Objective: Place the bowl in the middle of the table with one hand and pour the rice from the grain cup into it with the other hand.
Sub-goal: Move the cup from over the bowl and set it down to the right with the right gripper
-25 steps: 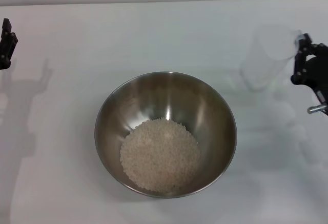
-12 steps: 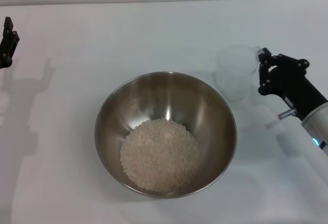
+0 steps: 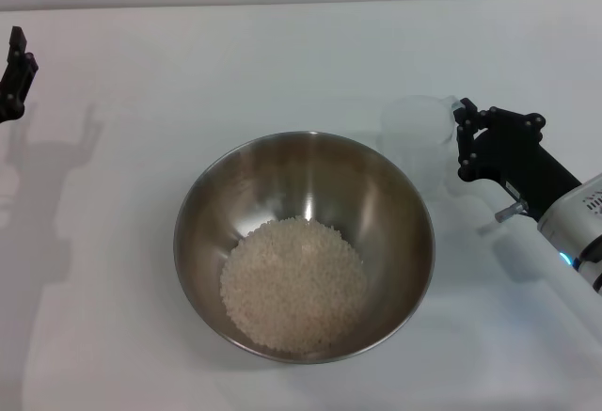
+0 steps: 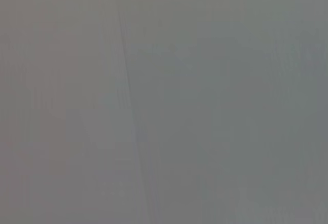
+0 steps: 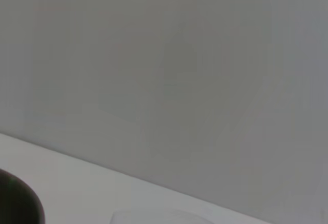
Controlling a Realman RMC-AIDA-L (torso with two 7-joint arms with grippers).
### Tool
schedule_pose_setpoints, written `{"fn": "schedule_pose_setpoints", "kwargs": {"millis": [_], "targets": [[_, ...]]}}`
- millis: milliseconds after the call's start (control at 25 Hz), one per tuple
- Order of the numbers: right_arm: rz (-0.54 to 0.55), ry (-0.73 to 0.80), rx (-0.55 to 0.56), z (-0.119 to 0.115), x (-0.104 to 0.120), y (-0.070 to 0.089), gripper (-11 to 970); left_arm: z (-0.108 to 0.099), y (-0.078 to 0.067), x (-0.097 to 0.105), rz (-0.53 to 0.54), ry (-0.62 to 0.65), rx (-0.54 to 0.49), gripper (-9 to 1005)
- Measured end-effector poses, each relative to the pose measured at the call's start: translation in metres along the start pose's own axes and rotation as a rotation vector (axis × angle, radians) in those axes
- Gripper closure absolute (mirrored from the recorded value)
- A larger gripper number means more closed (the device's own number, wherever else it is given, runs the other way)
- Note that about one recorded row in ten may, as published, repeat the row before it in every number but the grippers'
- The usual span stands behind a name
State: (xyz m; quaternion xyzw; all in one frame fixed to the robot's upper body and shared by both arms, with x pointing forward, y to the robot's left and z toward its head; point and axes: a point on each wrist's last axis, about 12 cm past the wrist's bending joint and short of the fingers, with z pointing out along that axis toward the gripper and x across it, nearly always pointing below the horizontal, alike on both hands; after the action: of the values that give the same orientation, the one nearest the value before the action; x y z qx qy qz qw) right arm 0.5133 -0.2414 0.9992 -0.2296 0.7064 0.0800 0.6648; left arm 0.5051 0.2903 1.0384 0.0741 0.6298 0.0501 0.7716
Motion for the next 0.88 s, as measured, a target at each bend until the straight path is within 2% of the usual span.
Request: {"fn": "schedule_pose_setpoints", "kwargs": {"millis": [480,880], "targets": [[0.018,0.008,0.004,-0.006,0.004,0.004,791,0.002,-0.001,-0.001,-0.001,-0.004,0.004,182],[0.037,-0.023,0.035,-0.029,0.009,0.010,648,0.001,-0.001,0.000,0.000,-0.002,0.007,182]]}}
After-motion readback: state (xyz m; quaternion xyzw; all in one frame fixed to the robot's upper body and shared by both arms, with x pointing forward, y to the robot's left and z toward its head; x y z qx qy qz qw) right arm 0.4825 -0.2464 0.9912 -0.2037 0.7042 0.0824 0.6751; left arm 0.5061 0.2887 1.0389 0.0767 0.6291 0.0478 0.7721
